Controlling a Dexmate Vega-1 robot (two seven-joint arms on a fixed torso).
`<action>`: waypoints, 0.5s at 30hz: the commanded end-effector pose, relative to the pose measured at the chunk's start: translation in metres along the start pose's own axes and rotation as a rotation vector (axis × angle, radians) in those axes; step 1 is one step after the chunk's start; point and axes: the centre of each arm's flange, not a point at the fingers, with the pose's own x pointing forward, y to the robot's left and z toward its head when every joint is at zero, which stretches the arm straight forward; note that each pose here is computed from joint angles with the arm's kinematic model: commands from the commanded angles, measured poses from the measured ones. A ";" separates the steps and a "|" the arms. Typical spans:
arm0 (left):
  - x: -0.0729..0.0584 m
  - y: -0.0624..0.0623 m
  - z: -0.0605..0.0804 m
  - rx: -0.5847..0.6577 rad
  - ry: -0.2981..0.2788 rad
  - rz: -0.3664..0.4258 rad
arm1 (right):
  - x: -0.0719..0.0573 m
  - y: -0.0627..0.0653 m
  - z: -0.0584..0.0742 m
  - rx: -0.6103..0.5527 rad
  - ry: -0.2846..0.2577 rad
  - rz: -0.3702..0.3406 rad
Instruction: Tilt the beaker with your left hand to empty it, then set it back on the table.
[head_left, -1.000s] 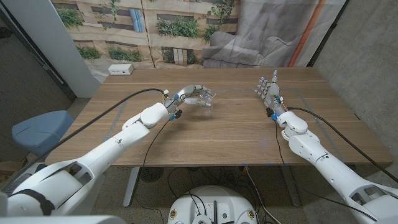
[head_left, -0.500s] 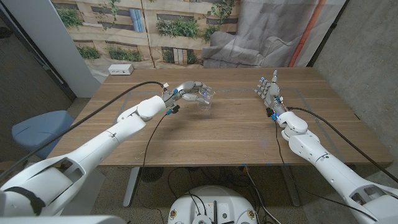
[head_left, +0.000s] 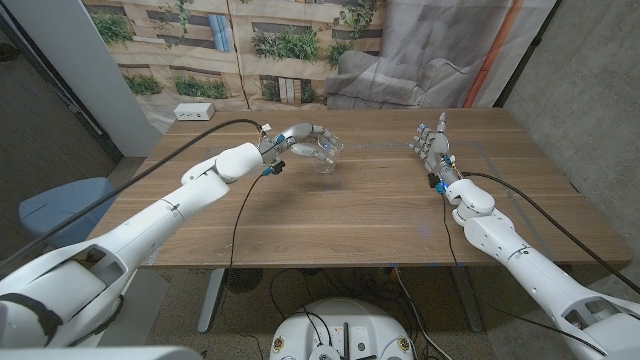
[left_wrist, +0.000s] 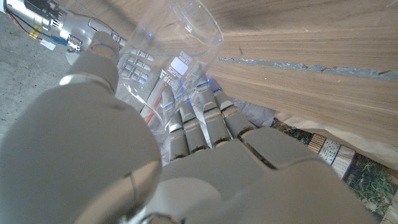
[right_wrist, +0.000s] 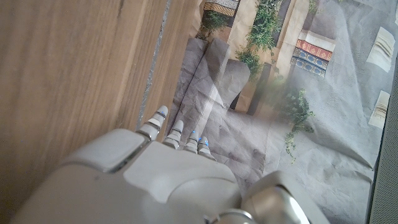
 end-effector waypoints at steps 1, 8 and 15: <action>0.008 0.005 0.016 0.099 0.011 -0.069 | 0.000 0.000 0.000 0.000 0.000 0.000; 0.016 0.006 0.025 0.165 0.019 -0.118 | 0.000 0.000 0.000 0.000 0.000 0.000; 0.021 0.007 0.033 0.239 0.037 -0.151 | 0.000 0.000 0.000 0.000 0.001 0.000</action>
